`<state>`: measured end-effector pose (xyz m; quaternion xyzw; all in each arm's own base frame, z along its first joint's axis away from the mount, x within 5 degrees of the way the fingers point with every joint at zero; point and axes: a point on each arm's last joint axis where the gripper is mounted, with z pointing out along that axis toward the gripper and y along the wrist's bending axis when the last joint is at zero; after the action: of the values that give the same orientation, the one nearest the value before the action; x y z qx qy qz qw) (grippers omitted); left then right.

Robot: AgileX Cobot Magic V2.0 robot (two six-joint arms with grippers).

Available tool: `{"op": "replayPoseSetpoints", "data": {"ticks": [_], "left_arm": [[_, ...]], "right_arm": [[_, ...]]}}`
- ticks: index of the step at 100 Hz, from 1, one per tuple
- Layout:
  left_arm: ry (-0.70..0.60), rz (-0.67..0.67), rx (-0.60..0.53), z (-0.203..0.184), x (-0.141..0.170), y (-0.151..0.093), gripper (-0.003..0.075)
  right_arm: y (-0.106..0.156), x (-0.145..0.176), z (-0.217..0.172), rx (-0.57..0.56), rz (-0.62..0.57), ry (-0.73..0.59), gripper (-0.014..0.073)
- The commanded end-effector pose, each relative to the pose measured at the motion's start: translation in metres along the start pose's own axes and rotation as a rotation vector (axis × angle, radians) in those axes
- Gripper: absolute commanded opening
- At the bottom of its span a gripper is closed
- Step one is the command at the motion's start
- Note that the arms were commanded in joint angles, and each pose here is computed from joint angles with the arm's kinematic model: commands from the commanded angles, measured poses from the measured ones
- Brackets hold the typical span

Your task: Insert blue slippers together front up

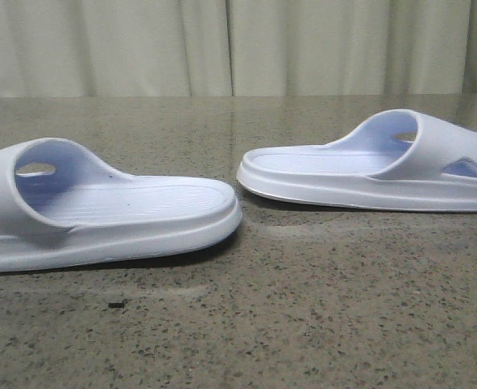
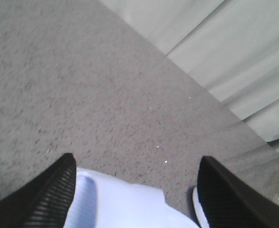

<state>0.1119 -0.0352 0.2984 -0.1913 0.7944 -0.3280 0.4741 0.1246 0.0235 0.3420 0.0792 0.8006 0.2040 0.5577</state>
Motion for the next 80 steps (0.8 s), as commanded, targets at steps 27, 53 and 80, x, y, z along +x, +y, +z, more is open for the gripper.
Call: {"op": "replayPoseSetpoints", "data": {"ticks": [27,53,80], "left_arm": [[-0.042,-0.321,-0.021,0.016,0.024,0.033,0.0466],[-0.067,-0.399,-0.028,0.018,0.027,0.04,0.0466],[-0.008,-0.456,-0.099,0.033,0.03,0.047,0.0466]], "right_arm": [[0.004,-0.017,-0.003,-0.008,0.013,-0.103,0.0517],[0.004,-0.017,-0.003,-0.008,0.013,-0.103,0.0517],[0.004,-0.018,-0.003,-0.008,0.013,-0.109,0.0516]]}}
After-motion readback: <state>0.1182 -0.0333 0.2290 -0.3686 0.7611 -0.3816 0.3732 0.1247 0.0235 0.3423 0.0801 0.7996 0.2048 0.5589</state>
